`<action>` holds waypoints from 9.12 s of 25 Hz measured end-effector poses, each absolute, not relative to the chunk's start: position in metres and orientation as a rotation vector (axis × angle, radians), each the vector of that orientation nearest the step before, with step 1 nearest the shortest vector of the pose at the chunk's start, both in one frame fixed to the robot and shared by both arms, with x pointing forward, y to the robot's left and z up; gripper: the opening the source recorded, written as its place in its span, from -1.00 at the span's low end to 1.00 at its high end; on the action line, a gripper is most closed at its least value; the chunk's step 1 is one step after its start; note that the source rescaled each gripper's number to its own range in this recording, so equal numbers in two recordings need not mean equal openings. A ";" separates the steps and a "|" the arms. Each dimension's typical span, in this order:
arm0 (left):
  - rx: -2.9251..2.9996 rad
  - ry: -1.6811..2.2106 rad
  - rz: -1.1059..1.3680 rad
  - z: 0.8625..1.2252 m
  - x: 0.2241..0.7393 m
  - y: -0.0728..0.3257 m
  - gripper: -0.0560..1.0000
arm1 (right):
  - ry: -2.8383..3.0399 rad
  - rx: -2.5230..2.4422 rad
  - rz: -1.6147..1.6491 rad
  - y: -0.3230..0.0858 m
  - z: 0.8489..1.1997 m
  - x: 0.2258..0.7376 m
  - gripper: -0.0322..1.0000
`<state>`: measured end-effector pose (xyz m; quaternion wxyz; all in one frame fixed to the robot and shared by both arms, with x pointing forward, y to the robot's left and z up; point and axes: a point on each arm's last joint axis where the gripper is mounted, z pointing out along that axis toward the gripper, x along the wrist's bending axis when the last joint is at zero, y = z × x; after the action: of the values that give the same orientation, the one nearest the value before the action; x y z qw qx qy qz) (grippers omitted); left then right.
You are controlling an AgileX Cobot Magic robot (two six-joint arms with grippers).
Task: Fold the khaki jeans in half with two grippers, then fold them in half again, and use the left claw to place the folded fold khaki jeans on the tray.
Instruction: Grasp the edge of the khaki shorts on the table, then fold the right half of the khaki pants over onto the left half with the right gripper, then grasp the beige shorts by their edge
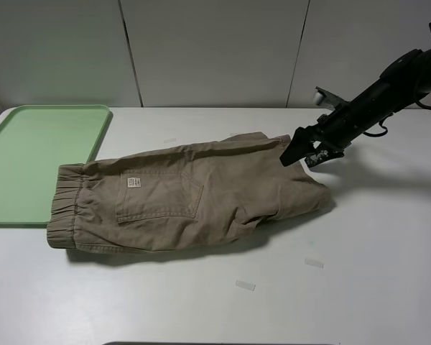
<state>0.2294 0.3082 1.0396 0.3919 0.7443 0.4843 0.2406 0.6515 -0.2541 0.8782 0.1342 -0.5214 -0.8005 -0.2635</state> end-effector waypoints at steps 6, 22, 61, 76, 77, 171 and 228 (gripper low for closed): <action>1.890 1.230 0.611 1.040 0.229 0.308 1.00 | -2.316 -1.477 -0.748 -0.238 0.868 0.651 1.00; 1.890 1.230 0.611 1.039 0.229 0.308 1.00 | -2.347 -1.389 -0.754 -0.197 0.864 0.647 0.85; 1.893 1.235 0.637 1.040 0.230 0.310 1.00 | -2.616 -2.090 -0.027 -0.330 0.891 0.657 -0.84; 1.893 1.235 0.637 1.040 0.230 0.310 1.00 | -2.801 -2.261 0.126 -0.328 0.952 0.654 -0.84; 1.893 1.235 0.637 1.040 0.230 0.310 1.00 | -2.819 -2.251 0.118 -0.323 0.956 0.653 -0.84; 1.935 1.300 1.030 1.044 0.239 0.336 0.99 | -2.974 -1.526 -0.573 -0.048 1.040 0.562 1.00; 1.937 1.303 1.038 1.044 0.239 0.337 0.96 | -2.632 -2.483 -0.867 -0.324 1.079 0.437 1.00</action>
<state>0.2387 0.3367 1.0443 0.2891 0.7258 0.4883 0.3889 0.4366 -0.3245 1.0786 -0.2856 -0.6396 -0.6778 -0.2234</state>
